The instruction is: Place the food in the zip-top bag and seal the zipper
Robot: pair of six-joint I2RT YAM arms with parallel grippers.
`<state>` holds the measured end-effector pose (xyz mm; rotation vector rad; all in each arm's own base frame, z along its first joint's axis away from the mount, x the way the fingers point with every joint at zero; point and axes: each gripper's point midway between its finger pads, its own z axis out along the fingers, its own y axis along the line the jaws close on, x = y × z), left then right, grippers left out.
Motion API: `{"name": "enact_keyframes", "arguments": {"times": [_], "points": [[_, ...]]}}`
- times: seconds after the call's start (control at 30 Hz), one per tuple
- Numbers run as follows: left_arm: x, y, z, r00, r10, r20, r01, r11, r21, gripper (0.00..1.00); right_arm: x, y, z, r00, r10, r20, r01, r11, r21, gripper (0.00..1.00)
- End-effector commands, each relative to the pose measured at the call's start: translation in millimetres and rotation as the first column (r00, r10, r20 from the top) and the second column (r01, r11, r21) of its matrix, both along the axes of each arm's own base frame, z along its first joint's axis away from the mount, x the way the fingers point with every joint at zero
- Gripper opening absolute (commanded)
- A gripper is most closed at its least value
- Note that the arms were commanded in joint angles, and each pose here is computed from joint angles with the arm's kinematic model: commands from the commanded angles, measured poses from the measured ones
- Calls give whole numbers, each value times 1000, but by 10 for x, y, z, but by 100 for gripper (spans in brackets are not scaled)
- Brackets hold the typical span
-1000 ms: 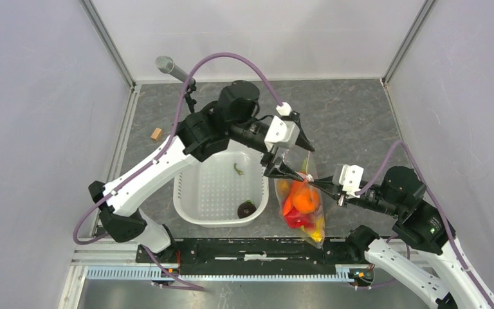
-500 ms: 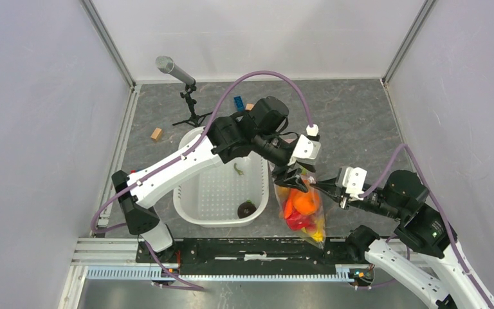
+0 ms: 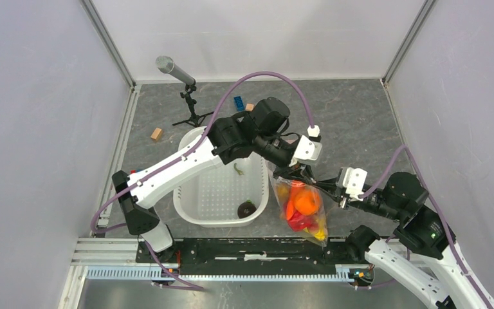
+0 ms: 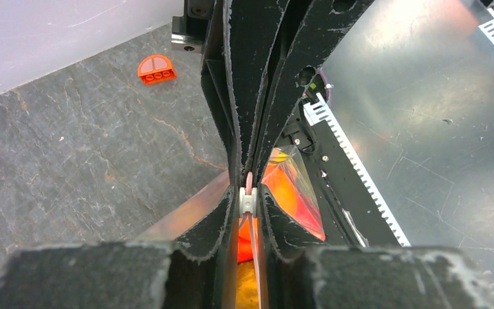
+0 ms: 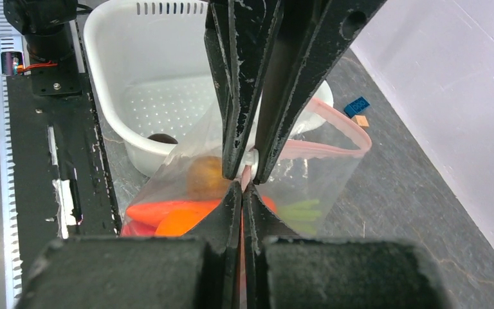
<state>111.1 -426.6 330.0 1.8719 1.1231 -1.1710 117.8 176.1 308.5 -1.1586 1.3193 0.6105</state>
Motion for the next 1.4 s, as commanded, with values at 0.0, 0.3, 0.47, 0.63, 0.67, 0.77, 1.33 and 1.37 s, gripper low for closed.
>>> {"name": "enact_keyframes", "arguments": {"times": [0.0,0.3,0.47,0.63,0.67,0.77,1.33,1.37], "points": [[31,38,16,999,33,32,-33,999,8,18,49,-49,281,995,-48,84,41,996,79,0],[224,185,-147,987,126,105,-134,988,77,14,1,-64,245,997,-38,60,34,997,66,0],[343,304,-243,976,181,120,-194,975,108,13,-18,-98,250,996,-47,70,42,996,75,0],[389,411,-237,965,237,110,-247,964,94,9,10,-106,154,996,-66,54,61,995,81,0],[378,408,-213,965,240,105,-248,966,76,7,18,-99,141,996,-68,50,63,994,86,0],[316,347,-30,969,241,59,-241,970,4,2,30,-20,85,999,-44,27,41,994,102,0],[177,182,222,980,192,-46,-194,981,-31,2,153,216,109,1000,12,-6,-11,994,109,27],[176,185,221,981,191,-42,-193,981,-33,2,158,221,100,1000,11,-9,-10,994,111,21]]}}
